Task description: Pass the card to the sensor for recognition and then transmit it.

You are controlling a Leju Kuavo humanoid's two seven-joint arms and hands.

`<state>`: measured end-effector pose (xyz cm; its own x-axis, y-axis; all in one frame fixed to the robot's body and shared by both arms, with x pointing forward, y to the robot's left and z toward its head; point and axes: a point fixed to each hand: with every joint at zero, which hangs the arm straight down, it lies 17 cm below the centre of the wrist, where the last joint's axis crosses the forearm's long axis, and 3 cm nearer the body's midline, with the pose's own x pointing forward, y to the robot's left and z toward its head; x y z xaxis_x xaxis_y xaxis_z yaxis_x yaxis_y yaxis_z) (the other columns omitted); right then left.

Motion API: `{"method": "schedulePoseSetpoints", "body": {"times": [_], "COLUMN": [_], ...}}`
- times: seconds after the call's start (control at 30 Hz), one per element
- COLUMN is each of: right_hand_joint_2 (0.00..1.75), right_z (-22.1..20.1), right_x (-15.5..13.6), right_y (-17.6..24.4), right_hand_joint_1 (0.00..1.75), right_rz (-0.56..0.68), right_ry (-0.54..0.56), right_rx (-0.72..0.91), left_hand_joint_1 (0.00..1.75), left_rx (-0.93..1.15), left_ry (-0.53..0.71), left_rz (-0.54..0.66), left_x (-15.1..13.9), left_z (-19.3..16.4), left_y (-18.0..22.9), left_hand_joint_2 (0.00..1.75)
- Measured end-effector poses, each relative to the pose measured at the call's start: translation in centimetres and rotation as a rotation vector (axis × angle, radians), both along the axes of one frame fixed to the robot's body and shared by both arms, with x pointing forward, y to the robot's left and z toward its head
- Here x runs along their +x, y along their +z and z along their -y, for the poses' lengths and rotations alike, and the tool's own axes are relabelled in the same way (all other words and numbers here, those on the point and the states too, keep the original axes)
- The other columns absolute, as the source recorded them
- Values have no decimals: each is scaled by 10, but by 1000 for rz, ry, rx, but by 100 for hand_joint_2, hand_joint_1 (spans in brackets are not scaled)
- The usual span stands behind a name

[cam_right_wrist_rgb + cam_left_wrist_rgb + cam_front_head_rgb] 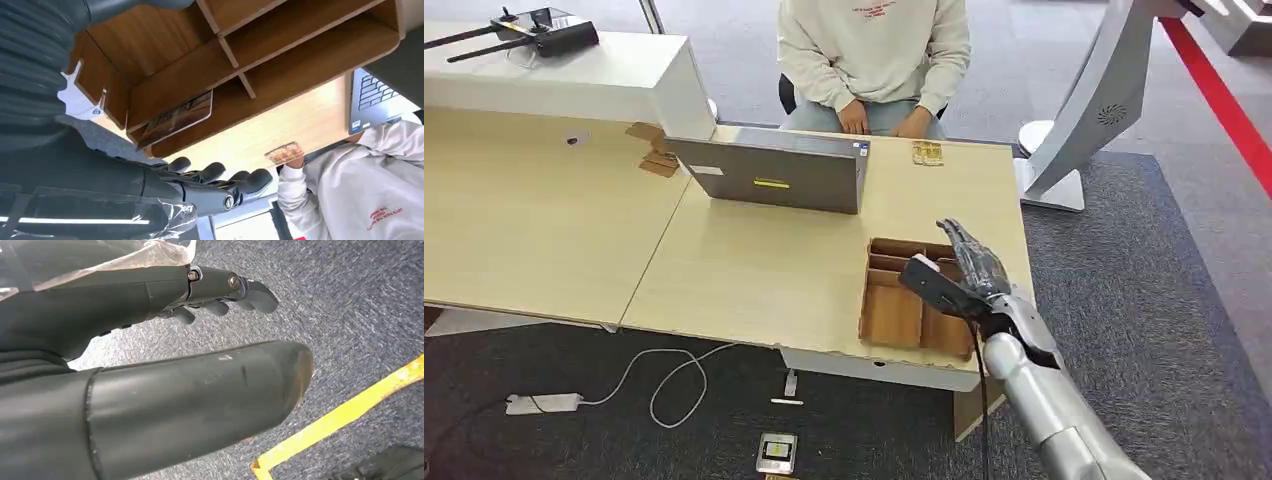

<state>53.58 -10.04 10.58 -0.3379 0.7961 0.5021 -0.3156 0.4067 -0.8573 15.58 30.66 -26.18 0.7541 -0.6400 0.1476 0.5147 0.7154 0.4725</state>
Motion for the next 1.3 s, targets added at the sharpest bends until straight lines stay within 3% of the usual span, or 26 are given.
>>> {"method": "schedulePoseSetpoints", "body": {"times": [0.6,1.3], "right_hand_joint_2": [175,175], "right_z": [47,58], "right_x": [39,44], "right_y": [31,20], "right_hand_joint_1": [0,0], "right_rz": [89,63], "right_ry": [-99,-121], "right_rx": [11,2], "left_hand_joint_1": [0,0], "left_rx": [-34,-26], "left_ry": [42,45], "left_rz": [-16,-3], "left_x": [-6,-4], "left_z": [1,-2], "left_y": [-2,-1], "left_hand_joint_2": [0,0]}}
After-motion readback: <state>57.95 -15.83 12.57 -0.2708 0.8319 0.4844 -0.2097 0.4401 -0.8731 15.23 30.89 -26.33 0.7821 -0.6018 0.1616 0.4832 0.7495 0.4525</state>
